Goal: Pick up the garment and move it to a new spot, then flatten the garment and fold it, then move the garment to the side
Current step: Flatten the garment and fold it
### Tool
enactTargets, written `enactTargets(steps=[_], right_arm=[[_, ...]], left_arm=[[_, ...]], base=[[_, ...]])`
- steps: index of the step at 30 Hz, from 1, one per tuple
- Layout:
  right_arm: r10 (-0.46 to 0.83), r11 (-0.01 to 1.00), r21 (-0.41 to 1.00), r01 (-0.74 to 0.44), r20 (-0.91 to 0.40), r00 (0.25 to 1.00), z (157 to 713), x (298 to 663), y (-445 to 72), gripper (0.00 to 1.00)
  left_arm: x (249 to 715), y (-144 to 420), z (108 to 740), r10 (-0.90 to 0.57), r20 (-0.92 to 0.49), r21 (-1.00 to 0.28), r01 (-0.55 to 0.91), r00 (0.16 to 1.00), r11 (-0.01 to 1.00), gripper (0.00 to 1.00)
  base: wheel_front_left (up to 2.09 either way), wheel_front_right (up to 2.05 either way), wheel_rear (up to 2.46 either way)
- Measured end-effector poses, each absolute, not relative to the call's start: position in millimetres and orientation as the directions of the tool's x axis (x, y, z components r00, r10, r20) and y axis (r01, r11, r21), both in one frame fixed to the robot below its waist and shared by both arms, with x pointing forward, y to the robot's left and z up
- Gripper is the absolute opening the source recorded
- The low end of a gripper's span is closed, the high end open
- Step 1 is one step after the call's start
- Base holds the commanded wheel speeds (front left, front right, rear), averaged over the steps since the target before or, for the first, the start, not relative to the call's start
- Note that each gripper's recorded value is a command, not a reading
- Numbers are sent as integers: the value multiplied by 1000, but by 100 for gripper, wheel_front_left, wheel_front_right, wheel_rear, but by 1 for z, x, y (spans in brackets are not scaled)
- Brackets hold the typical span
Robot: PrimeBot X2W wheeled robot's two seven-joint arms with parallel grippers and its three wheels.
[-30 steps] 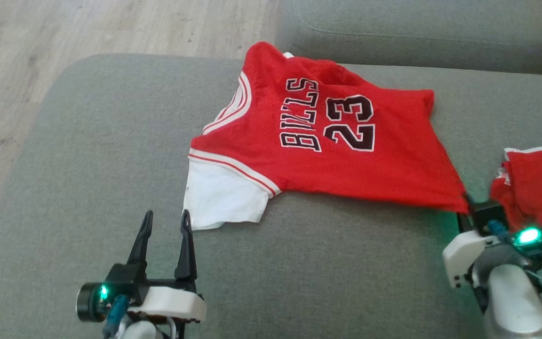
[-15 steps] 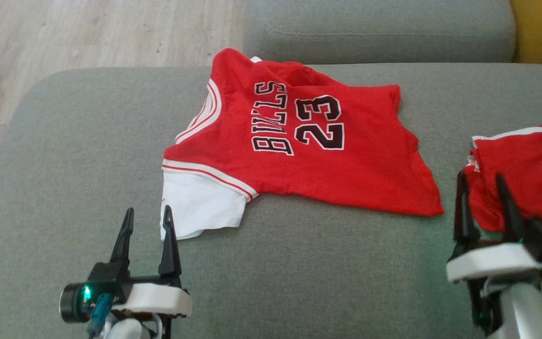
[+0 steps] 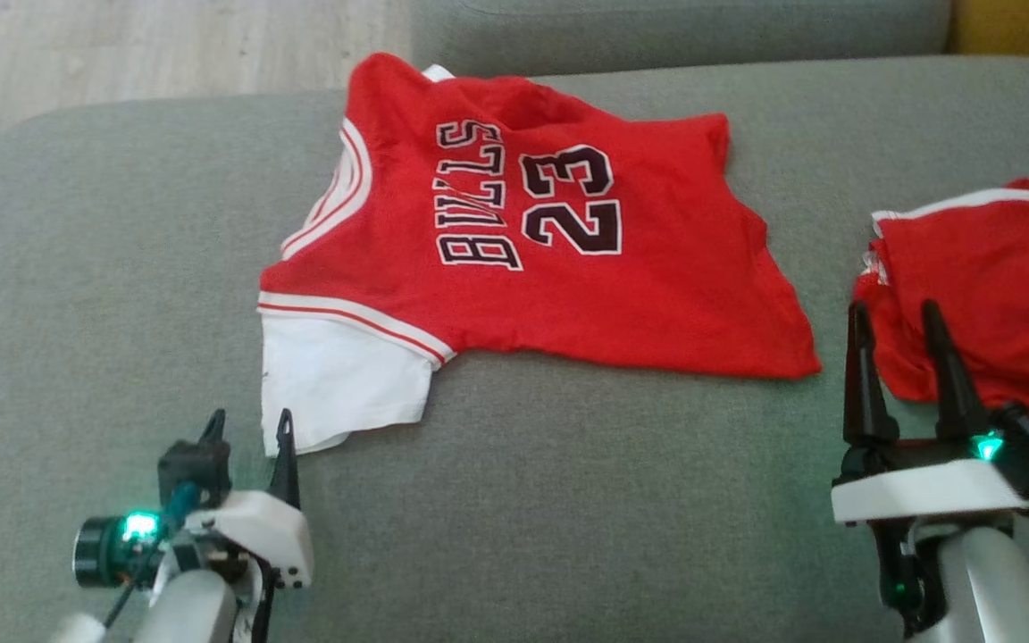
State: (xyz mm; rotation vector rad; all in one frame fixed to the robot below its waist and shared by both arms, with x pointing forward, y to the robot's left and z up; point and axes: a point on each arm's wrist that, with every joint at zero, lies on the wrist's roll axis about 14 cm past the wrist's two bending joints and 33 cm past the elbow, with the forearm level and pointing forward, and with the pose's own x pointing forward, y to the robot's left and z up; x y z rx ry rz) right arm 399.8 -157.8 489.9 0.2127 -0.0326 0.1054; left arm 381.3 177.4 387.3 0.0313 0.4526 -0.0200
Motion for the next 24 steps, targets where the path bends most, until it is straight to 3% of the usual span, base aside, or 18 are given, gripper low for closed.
enactTargets(steps=[10,11,12,13,20,24], right_arm=[[67,971,230,-72,29,997,485,398,-169,100],[64,971,229,-69,29,998,485,397,-170,100],[61,971,229,-66,30,998,485,397,-171,100],[59,971,229,-64,32,998,486,398,-171,100],[101,975,202,-96,-17,995,471,395,-159,100],[124,975,199,-104,-86,989,450,392,-152,100]], left_arm=[[389,167,353,-69,-582,35,109,810,993,100],[389,164,353,-81,-591,32,124,803,992,82],[389,161,353,-93,-596,26,135,798,991,23],[389,158,353,-108,-598,16,147,794,989,0],[387,152,367,-127,-547,-13,143,827,990,0],[397,166,402,-61,-382,-12,61,922,998,0]], base=[[0,0,0],[0,0,0],[0,0,0],[0,0,0],[0,0,0],[0,0,0]])
